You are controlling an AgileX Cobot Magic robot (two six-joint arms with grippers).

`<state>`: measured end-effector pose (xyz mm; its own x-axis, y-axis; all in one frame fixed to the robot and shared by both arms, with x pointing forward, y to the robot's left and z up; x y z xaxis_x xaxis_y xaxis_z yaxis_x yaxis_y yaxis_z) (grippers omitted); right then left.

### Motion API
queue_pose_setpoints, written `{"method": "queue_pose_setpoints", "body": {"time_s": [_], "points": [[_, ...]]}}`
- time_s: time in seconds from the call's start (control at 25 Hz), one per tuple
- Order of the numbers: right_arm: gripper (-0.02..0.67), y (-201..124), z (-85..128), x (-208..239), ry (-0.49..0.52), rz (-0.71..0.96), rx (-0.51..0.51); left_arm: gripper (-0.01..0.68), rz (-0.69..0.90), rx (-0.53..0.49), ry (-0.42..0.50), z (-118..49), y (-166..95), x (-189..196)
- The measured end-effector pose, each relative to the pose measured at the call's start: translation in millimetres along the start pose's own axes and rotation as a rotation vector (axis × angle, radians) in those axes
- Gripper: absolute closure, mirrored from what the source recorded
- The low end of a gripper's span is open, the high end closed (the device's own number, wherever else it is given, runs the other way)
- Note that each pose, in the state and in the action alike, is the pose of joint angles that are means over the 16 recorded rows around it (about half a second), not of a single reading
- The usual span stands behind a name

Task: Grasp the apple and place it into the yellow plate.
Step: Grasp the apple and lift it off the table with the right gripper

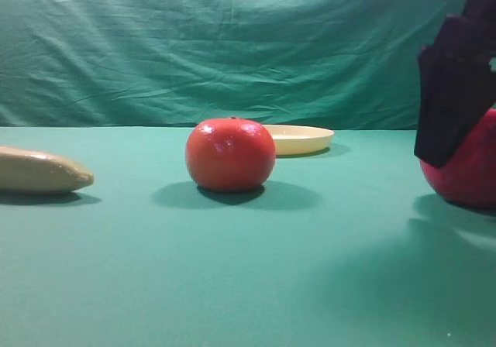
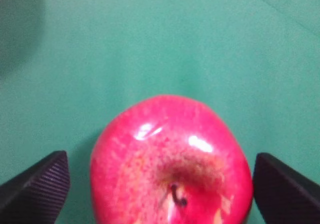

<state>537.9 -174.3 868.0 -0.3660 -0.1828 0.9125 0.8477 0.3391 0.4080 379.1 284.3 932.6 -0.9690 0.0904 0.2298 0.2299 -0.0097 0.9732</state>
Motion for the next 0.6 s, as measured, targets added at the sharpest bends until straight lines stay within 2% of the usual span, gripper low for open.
{"method": "queue_pose_setpoints", "body": {"time_s": [0.24,0.6], "points": [[0.124,39.5,0.2,11.8,-0.001,-0.093,0.003,0.516,0.000,0.000,0.000,0.0,0.0,0.0],[0.124,139.5,0.6,32.6,0.000,-0.280,0.012,0.516,0.000,0.000,0.000,0.0,0.0,0.0]]}}
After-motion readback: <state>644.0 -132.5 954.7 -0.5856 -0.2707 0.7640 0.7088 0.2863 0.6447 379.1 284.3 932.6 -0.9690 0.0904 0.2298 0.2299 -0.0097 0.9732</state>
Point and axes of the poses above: a point on each arm's last joint axis where the gripper is mounted, x pointing back along that axis away from the gripper, z along the wrist's bending axis when the last joint is at zero, y = z × x, the point moved 9 cm from there along -x, pointing out along that axis toward the gripper, and after that the axes turned 10 degrees about -x, right-handed, at the moved point
